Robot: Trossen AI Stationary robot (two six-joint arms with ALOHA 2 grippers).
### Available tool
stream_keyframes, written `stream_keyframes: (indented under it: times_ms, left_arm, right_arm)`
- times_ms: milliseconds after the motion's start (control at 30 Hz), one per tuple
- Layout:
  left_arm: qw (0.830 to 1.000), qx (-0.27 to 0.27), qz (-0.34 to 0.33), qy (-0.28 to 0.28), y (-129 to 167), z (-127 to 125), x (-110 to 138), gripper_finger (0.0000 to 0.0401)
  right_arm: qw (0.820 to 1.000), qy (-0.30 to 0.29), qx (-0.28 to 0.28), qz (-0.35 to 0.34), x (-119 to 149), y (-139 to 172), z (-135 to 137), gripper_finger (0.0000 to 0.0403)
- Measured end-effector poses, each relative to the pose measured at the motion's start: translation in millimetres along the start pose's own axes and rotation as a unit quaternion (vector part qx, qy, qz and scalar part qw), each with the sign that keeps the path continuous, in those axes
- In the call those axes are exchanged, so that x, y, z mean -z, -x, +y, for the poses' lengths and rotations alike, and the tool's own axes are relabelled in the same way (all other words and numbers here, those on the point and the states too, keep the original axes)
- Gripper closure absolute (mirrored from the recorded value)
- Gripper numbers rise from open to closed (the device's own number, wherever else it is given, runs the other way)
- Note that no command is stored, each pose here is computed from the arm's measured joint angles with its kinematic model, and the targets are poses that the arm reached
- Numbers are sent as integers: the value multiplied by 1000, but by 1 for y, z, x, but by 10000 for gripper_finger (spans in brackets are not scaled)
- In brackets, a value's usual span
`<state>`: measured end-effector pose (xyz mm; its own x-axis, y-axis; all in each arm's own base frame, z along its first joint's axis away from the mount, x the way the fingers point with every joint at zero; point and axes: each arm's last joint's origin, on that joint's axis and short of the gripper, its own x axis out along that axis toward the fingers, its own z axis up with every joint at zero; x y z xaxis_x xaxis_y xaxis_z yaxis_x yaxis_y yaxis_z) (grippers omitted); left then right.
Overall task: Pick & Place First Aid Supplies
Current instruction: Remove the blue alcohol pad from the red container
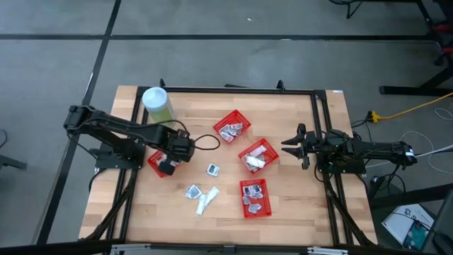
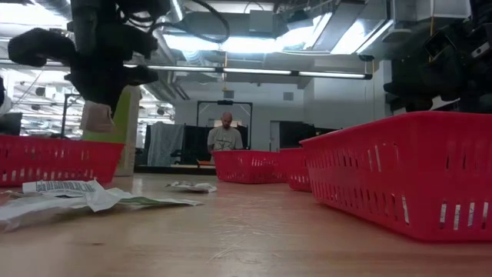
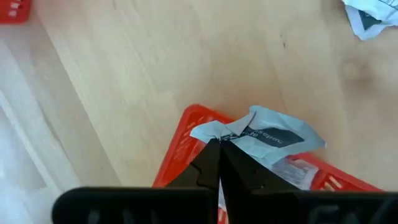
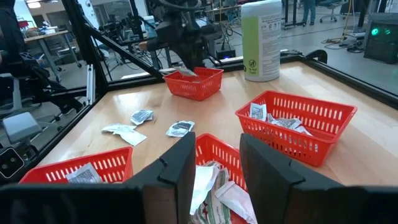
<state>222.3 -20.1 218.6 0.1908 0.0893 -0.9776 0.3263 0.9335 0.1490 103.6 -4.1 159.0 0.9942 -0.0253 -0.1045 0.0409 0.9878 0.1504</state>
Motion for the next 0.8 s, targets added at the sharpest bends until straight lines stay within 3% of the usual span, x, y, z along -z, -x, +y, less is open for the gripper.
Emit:
stream_keyframes:
  times_ms: [233, 400, 600, 800]
  left_arm:
    - [997, 11, 65, 37, -4, -2, 9, 399]
    - [994, 62, 89, 34, -10, -12, 7, 399]
    - [987, 41, 155, 23, -26, -22, 13, 399]
    - [976, 54, 210, 28, -47, -28, 26, 395]
  right_arm:
    - [1000, 0, 0, 0, 0, 0, 0, 276]
    - [1000, 0, 0, 0, 0, 0, 0, 276]
    - [1000, 0, 0, 0, 0, 0, 0, 276]
    - [1000, 0, 0, 0, 0, 0, 0, 276]
